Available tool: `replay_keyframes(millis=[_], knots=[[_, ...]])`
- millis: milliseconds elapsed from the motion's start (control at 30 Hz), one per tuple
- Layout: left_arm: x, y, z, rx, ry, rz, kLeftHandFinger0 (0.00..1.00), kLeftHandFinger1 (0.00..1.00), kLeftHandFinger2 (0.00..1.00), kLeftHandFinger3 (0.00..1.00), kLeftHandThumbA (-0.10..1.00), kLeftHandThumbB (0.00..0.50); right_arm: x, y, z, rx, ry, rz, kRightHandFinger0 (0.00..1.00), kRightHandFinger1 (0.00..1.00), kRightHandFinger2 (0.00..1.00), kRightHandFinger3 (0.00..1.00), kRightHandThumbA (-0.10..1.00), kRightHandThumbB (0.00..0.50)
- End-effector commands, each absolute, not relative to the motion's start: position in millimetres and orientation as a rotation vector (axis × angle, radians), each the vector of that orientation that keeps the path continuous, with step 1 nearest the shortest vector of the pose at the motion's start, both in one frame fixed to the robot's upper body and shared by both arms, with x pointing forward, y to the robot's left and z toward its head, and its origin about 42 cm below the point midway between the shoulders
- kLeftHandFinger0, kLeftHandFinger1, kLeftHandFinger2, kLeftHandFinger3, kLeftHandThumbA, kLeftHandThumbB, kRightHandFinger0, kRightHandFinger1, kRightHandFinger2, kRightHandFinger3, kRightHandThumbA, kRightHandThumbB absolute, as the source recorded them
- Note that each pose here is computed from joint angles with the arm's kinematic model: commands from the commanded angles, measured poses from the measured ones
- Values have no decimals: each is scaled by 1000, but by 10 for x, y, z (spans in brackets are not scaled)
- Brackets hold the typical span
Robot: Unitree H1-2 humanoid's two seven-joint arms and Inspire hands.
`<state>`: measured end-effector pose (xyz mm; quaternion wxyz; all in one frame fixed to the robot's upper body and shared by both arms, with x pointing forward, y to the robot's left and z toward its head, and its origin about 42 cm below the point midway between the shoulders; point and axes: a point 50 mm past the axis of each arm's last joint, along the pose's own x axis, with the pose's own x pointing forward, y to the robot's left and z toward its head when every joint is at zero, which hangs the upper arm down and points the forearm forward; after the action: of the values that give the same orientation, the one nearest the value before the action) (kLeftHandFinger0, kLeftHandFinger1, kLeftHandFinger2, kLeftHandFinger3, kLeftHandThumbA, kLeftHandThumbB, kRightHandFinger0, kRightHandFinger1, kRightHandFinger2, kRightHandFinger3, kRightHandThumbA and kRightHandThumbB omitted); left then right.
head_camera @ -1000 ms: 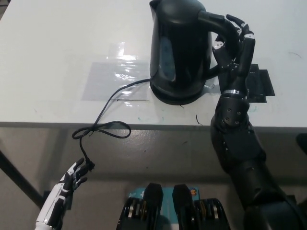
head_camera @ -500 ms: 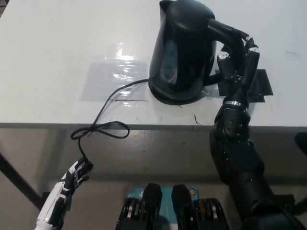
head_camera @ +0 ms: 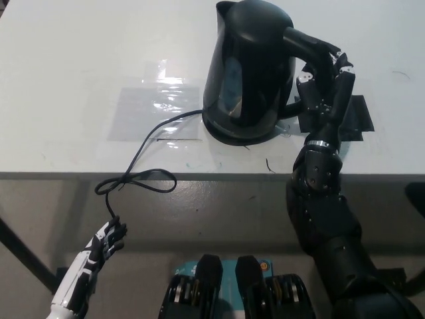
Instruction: A kettle and its base are kept separately on the desk infront of the robot and the robot uses its right hand to lift the kettle by its handle and places it on its base to align it correctly.
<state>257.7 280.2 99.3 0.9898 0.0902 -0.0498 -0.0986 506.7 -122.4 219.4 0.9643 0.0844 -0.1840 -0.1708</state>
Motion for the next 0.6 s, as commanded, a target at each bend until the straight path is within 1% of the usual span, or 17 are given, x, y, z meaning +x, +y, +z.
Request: replay_keyframes(millis=[0, 67, 200, 333, 400, 533, 567], knots=[[2642, 2836, 1147, 202, -151, -218, 1000, 1000, 1000, 1000, 1000, 243, 5180, -845, 2559, 111, -445, -277, 0, 71, 459, 599, -100, 126], [2642, 2831, 1152, 200, -153, -219, 1000, 1000, 1000, 1000, 1000, 241, 5196, -818, 2599, 90, -456, -272, 0, 86, 470, 631, -100, 127], [2644, 2828, 1156, 198, -153, -218, 1000, 1000, 1000, 1000, 1000, 249, 5228, -786, 2655, 65, -466, -269, 0, 85, 464, 632, -100, 135], [2654, 2828, 1167, 204, -155, -219, 1000, 1000, 1000, 1000, 1000, 256, 5278, -754, 2772, 45, -485, -263, 0, 90, 460, 617, -100, 146], [2664, 2823, 1175, 205, -158, -223, 1000, 1000, 1000, 1000, 1000, 247, 5312, -735, 2864, 18, -507, -261, 0, 87, 446, 599, -100, 145], [2669, 2816, 1188, 206, -159, -223, 1000, 1000, 1000, 1000, 1000, 253, 5330, -711, 2914, -1, -520, -257, 0, 95, 449, 576, -100, 137], [2670, 2817, 1191, 207, -160, -222, 1000, 1000, 1000, 1000, 1000, 252, 5333, -704, 2916, -5, -520, -257, 0, 96, 449, 567, -100, 144]])
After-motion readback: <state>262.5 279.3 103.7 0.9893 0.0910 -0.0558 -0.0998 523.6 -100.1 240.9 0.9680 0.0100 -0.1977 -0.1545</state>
